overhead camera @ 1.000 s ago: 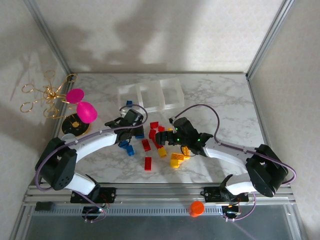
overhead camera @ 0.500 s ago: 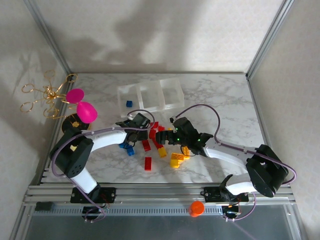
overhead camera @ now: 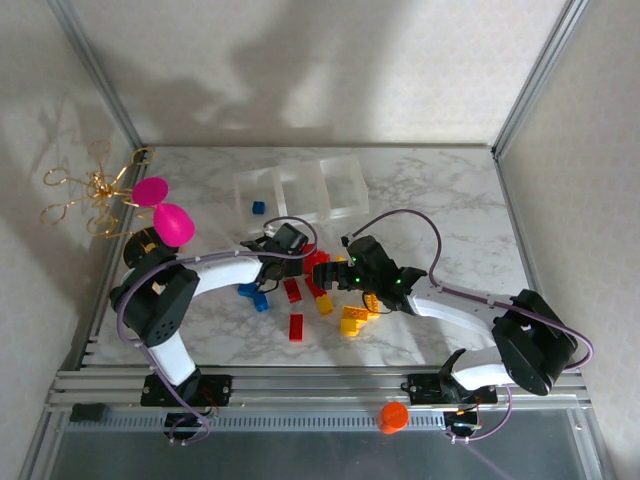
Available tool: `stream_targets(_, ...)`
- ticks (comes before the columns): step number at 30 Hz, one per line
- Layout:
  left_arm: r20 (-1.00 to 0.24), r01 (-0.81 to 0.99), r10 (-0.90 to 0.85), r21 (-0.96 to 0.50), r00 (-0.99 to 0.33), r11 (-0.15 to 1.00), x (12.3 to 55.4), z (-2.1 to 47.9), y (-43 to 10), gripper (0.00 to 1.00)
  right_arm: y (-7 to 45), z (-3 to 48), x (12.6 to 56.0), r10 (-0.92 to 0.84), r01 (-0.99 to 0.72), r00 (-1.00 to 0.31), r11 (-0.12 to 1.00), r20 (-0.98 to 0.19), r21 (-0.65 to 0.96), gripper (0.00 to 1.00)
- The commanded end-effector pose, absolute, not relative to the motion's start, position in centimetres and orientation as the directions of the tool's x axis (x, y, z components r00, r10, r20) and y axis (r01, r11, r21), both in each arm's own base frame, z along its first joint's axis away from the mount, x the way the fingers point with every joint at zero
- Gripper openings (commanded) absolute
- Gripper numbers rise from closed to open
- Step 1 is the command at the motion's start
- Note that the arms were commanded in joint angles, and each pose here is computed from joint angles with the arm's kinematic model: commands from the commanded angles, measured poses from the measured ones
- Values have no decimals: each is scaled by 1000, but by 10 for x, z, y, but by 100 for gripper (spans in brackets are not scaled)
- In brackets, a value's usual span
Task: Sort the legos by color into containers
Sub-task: Pick up the lego from the center of the table.
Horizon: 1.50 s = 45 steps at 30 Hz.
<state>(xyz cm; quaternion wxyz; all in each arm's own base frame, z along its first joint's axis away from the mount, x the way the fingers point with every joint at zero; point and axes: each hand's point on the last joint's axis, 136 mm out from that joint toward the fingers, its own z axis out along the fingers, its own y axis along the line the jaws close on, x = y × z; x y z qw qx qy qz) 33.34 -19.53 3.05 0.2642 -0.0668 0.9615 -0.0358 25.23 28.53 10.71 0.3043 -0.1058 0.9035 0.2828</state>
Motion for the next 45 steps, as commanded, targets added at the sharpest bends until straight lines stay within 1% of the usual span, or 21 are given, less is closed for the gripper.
stream_targets(1,-492,-94,-133,-102,-860,990,332,29,-203,72,287,112,254,-16,-371,-781,816,-625,443,99)
stream_targets(7,-515,-101,-143,-108,-845,989,330,42,-200,74,289,113,255,-25,-376,-780,817,-625,437,99)
stream_targets(14,-547,-145,-195,-133,-814,980,331,58,-194,76,292,114,257,-29,-381,-779,815,-627,436,99)
stream_targets(17,-537,-133,-196,-155,-820,979,330,55,-201,77,292,114,257,-28,-380,-778,816,-628,435,99)
stream_targets(25,-517,-118,-177,-146,-838,982,336,38,-214,79,288,111,256,-29,-375,-779,822,-626,429,99)
stream_targets(29,-514,-126,-172,-124,-840,984,340,32,-214,77,288,110,256,-31,-375,-780,823,-625,427,99)
stream_targets(38,-494,-127,-167,-114,-853,985,332,22,-209,70,288,110,256,-33,-375,-779,825,-626,422,99)
stream_targets(42,-502,-147,-157,-59,-850,987,327,21,-195,68,288,111,257,-30,-372,-779,826,-626,424,99)
stream_targets(45,-500,-151,-156,-52,-852,987,323,20,-190,64,287,112,257,-30,-372,-779,827,-627,423,99)
